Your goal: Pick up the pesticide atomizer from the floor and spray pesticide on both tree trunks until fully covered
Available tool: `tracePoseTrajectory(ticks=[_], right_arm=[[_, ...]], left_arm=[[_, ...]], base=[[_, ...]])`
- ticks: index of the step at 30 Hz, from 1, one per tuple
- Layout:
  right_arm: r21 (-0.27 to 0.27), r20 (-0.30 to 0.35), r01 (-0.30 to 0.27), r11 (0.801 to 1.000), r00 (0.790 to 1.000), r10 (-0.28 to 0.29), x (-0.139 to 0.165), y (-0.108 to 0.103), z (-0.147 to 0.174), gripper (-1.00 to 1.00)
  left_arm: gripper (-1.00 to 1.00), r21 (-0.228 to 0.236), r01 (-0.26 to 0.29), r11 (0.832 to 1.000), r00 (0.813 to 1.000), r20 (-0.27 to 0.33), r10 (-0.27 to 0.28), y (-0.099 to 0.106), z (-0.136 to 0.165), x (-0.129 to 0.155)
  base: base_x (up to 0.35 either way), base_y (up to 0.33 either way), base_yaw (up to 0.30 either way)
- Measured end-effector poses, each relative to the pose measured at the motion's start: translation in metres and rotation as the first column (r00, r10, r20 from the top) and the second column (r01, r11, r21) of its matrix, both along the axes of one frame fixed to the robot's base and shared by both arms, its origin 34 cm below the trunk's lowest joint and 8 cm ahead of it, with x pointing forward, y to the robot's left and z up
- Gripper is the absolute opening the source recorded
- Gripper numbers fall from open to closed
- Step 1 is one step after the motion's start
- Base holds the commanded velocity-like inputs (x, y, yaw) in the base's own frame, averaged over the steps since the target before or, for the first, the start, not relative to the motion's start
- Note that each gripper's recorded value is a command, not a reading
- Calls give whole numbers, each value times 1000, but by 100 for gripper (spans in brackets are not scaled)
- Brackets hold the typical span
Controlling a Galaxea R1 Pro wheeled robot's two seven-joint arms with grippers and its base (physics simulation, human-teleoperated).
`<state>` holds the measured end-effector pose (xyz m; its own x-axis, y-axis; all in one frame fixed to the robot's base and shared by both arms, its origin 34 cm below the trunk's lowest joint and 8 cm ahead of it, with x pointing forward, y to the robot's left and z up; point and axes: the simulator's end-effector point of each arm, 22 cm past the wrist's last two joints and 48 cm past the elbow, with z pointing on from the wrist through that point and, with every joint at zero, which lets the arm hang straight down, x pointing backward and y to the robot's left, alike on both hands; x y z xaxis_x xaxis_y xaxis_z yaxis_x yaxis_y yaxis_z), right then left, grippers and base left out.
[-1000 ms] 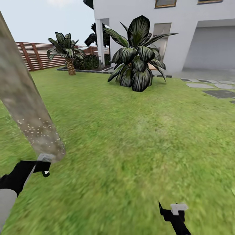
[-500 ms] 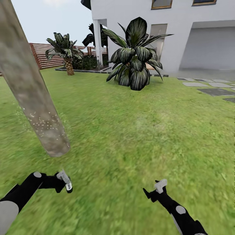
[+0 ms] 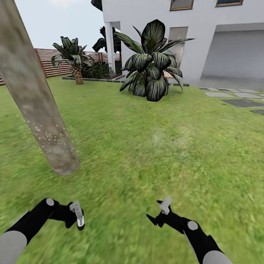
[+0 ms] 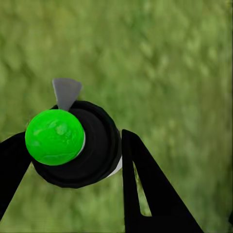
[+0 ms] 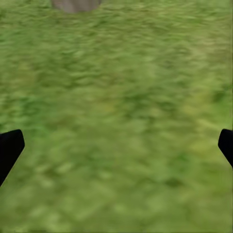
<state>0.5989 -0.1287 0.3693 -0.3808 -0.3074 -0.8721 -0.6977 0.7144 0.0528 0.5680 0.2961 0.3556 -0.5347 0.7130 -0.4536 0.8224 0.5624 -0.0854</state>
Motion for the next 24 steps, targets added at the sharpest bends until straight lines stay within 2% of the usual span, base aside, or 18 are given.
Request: tracePoseTrajectory(ticks=[3, 5, 11, 17, 18, 20, 24], right_arm=[[17, -1, 14, 1000, 1000, -14, 1, 4, 2, 100], [12, -2, 3, 1000, 1000, -3, 0, 7, 1, 100], [-17, 0, -53, 998, 999, 53, -6, 17, -2, 100], [-21, 3, -102, 995, 995, 102, -11, 28, 0, 100], [-33, -22, -300, 953, 954, 299, -44, 66, -3, 100], [-28, -28, -335, 942, 942, 334, -50, 71, -2, 100], [-25, -25, -341, 940, 940, 341, -49, 73, 0, 100]], left_arm=[[-100, -33, -2, 999, 1000, -19, 2, -14, -6, -9], [-100, -41, 5, 999, 1000, -22, -6, -21, -6, -10], [-100, -51, 77, 996, 996, -51, -79, -48, -9, -19], [-100, -78, 142, 987, 986, -76, -148, -76, -11, -31], [-100, -77, 196, 977, 974, -102, -204, -86, -14, -43], [-100, -71, 238, 969, 962, -121, -245, -93, -15, -50], [-100, -56, 284, 957, 948, -131, -289, -105, -17, -55]], base=[[0, 0, 0], [0, 0, 0], [0, 0, 0], [0, 0, 0], [0, 0, 0], [0, 0, 0], [0, 0, 0]])
